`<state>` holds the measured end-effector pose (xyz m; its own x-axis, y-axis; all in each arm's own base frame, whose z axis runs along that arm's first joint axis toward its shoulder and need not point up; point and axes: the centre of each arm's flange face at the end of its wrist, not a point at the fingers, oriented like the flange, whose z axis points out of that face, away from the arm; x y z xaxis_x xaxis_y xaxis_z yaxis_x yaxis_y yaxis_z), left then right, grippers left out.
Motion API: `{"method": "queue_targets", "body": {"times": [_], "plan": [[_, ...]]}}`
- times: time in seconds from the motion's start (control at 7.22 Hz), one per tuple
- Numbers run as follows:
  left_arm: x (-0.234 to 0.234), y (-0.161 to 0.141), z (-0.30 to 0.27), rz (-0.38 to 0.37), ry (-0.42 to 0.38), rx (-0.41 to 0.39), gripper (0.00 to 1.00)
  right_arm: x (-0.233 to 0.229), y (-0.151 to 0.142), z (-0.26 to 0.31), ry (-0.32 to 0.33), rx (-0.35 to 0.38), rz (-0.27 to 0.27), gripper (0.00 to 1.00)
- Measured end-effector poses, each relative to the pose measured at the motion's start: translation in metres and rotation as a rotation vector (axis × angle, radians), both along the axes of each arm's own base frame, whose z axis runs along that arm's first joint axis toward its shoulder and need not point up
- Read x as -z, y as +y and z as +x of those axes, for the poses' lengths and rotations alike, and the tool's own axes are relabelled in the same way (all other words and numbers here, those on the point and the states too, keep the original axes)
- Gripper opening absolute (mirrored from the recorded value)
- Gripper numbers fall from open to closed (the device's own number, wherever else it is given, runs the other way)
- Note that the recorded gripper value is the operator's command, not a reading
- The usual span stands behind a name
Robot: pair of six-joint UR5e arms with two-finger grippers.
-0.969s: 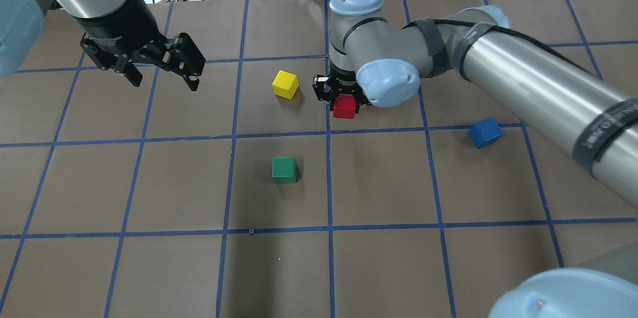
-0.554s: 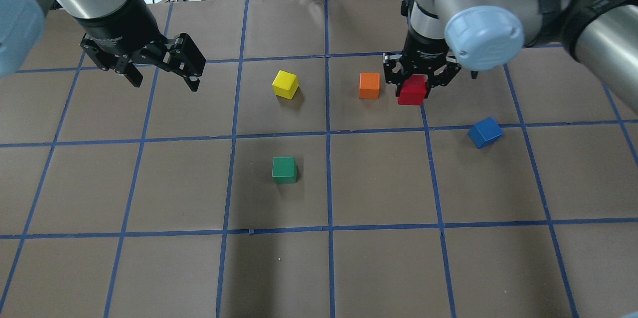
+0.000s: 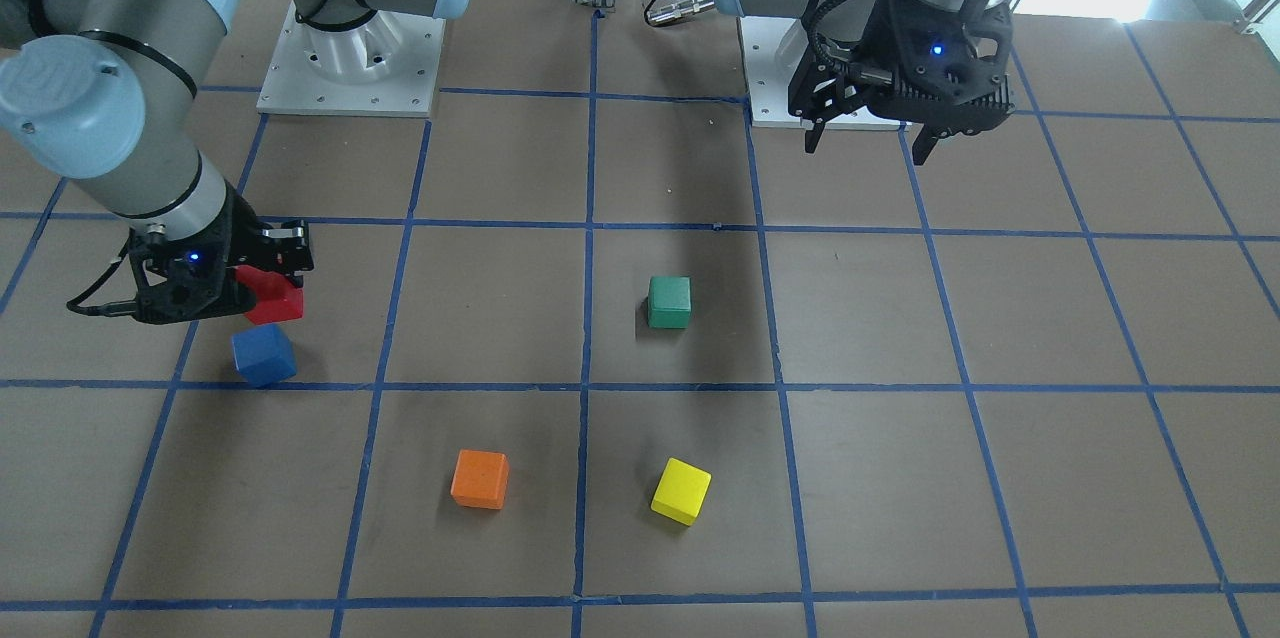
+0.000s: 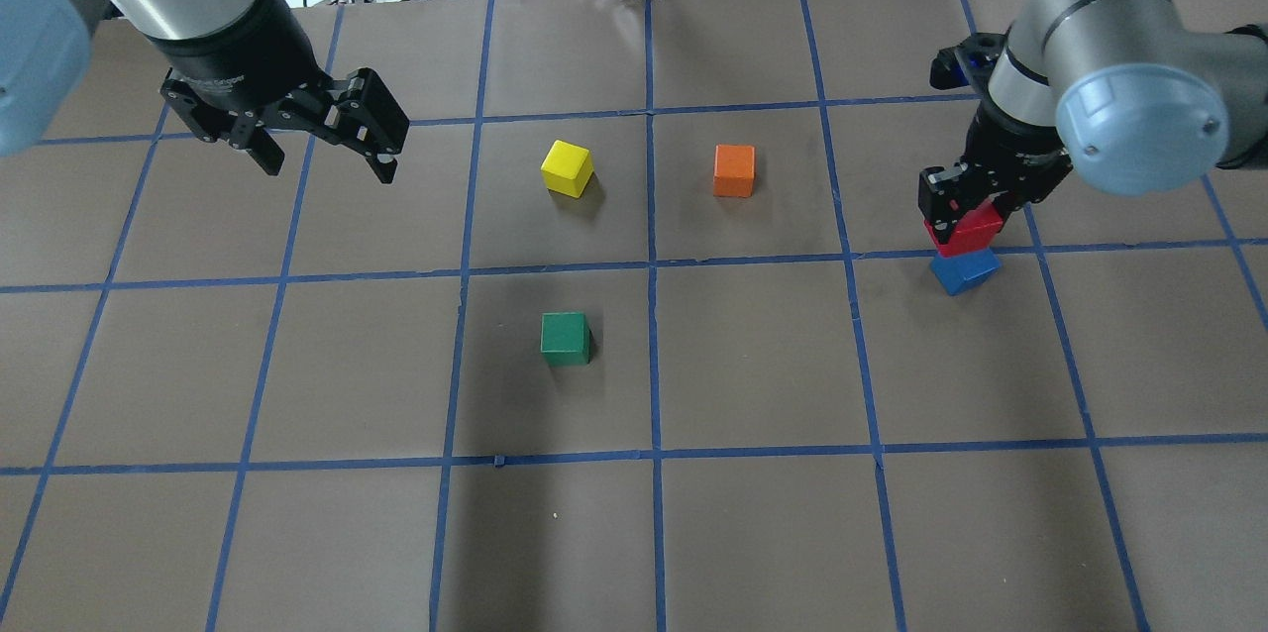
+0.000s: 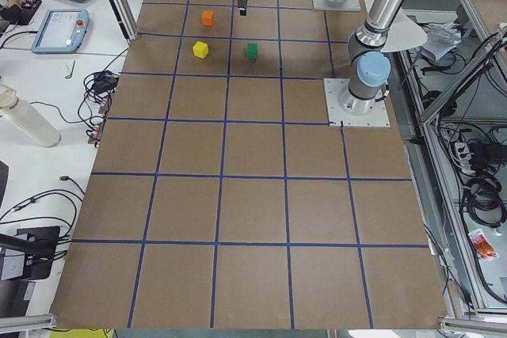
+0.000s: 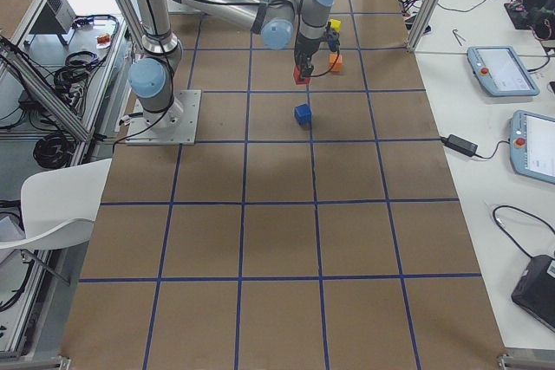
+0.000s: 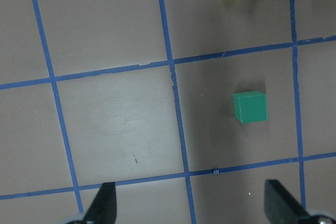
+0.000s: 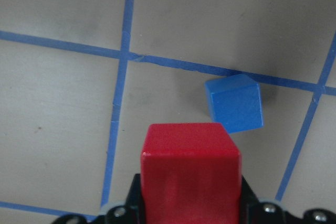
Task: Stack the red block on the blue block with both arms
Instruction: 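Carry the red cube with the right gripper over the blue cube, then lower the red cube onto the blue cube with the right gripper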
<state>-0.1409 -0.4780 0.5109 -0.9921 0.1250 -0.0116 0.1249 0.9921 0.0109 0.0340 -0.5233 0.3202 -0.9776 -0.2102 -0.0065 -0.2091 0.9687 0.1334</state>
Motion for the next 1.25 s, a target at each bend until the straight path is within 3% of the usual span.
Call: {"method": "queue_targets", "body": {"times": [0.69, 1.25], "plan": [[0.001, 0.000, 0.000, 0.000, 0.001, -0.001, 1.00, 0.041, -0.001, -0.031, -0.004, -0.049, -0.096, 0.00], [0.001, 0.000, 0.000, 0.000, 0.003, -0.002, 1.00, 0.058, -0.009, -0.033, -0.001, -0.041, -0.103, 0.00]]}}
